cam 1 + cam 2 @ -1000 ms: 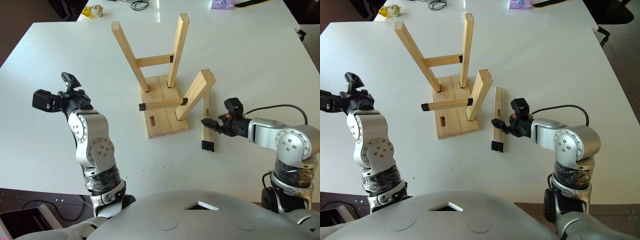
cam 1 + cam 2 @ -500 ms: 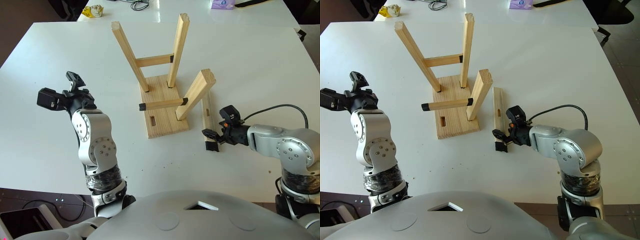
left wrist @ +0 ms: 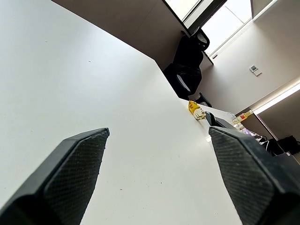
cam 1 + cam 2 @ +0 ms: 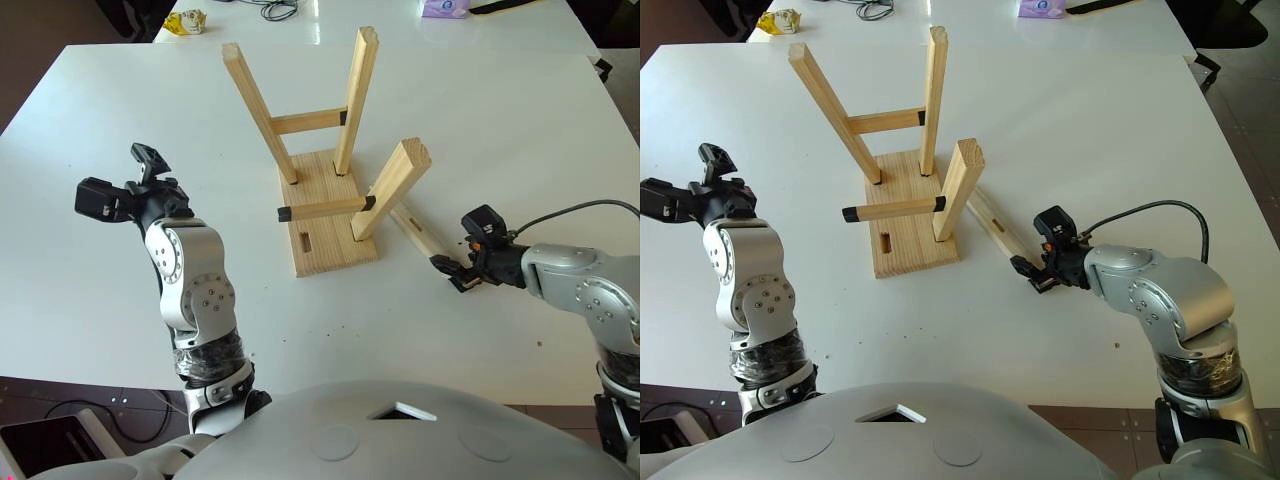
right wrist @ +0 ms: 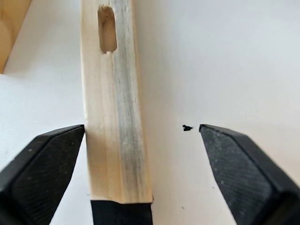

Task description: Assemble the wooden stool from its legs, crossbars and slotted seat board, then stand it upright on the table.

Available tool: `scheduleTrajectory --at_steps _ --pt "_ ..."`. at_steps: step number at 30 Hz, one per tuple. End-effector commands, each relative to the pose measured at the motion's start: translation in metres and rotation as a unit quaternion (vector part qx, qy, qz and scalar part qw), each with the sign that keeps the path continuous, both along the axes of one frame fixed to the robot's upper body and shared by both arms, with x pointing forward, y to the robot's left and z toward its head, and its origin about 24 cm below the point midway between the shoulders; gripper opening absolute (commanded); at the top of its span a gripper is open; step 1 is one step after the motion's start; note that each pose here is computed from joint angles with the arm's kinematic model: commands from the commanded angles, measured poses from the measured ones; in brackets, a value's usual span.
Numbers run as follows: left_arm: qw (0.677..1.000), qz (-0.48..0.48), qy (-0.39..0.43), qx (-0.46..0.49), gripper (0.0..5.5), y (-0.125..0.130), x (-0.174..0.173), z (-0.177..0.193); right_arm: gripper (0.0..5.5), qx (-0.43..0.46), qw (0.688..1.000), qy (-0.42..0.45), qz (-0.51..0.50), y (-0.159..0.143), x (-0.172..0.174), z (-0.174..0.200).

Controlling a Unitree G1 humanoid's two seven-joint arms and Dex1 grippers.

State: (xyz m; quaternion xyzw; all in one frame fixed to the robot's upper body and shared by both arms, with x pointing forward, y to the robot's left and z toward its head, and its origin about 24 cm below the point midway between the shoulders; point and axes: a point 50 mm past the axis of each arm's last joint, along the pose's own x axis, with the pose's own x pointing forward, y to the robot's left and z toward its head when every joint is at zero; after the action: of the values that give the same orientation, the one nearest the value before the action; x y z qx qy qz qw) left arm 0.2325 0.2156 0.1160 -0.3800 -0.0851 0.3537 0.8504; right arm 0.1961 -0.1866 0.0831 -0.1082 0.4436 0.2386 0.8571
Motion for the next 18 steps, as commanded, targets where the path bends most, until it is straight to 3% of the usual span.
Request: scheduleTrajectory --at_steps 1,10,15,18 --pt "0.998 -0.006 -0.002 -0.061 3.95 -0.020 0.003 -0.006 4.15 0.009 1.000 0.013 0.004 0.001 0.001 -0.011" --pt "0.999 -0.014 0.006 -0.051 3.95 -0.017 0.002 -0.004 2.79 0.000 1.000 0.021 0.006 -0.006 -0.010 -0.023" --pt "1.000 -0.015 0.013 -0.014 3.95 -0.018 -0.002 0.001 2.07 0.007 0.999 -0.011 0.033 -0.008 0.004 -0.021" --pt "1.000 -0.002 0.005 -0.015 3.95 -0.011 -0.009 0.003 2.04 0.029 0.997 -0.036 0.061 -0.001 0.018 -0.020"
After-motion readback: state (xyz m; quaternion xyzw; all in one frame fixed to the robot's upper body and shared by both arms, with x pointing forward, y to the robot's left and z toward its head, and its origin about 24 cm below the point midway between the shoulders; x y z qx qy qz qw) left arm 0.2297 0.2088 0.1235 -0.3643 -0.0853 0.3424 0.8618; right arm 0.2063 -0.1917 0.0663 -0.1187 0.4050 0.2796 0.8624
